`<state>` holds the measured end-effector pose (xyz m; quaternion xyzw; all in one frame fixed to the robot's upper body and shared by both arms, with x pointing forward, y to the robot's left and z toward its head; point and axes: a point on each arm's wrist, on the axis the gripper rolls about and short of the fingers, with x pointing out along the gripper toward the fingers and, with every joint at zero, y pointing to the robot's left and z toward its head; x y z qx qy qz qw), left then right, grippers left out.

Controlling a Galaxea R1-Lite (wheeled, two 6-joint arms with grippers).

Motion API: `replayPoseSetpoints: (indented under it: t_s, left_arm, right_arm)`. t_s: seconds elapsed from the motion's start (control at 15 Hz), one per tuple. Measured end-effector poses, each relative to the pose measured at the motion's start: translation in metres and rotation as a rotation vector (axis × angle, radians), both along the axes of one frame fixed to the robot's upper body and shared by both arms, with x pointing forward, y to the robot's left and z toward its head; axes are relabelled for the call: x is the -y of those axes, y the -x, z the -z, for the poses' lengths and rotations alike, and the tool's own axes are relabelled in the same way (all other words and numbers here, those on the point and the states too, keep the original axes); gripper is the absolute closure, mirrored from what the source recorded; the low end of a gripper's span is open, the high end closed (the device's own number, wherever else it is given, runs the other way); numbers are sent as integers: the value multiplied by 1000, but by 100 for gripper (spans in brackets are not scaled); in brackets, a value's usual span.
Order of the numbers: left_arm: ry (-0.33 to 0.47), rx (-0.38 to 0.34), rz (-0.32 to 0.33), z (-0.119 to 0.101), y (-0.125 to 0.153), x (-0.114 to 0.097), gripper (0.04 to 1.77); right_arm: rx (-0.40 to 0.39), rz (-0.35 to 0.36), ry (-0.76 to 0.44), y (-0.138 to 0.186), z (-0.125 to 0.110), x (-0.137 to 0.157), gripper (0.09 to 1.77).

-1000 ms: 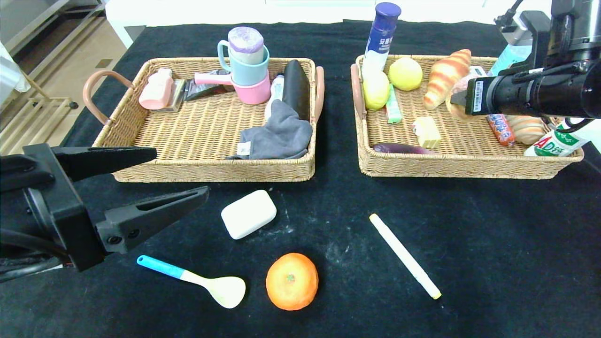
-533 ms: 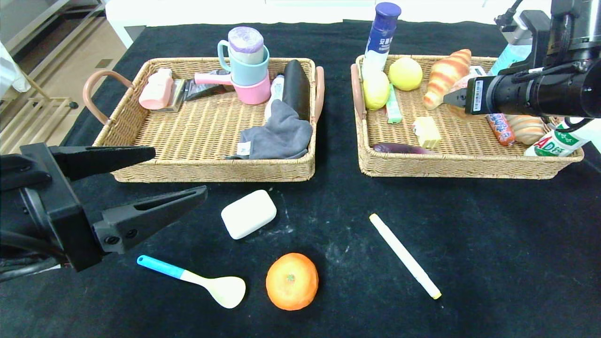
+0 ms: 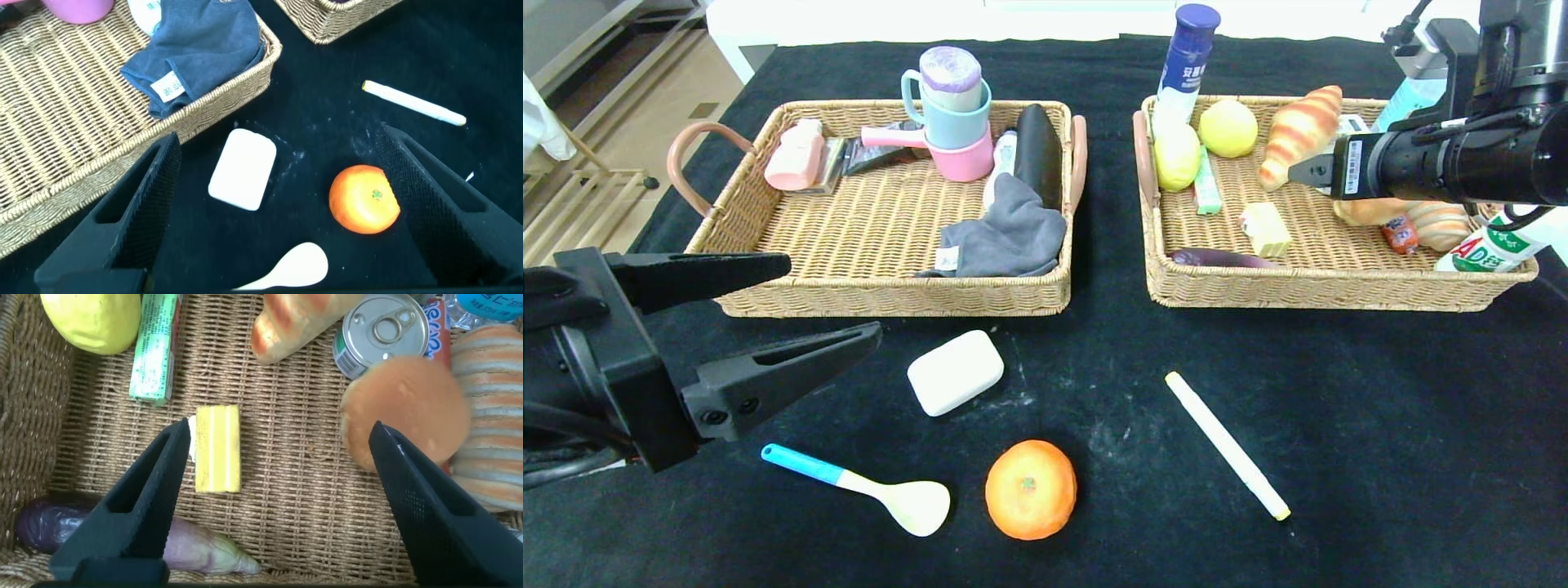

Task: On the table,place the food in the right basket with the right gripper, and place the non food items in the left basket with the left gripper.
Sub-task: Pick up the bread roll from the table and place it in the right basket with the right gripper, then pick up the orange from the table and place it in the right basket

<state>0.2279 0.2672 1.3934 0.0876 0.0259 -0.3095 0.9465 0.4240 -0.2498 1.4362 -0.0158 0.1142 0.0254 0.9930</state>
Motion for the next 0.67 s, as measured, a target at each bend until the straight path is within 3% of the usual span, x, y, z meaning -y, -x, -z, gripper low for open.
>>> replayPoseSetpoints:
  t_s: [0.67]
  left_arm:
    - [0,0,-1,0,0,0,9]
  right_arm:
    - [1,-2,2,1,0,0,18]
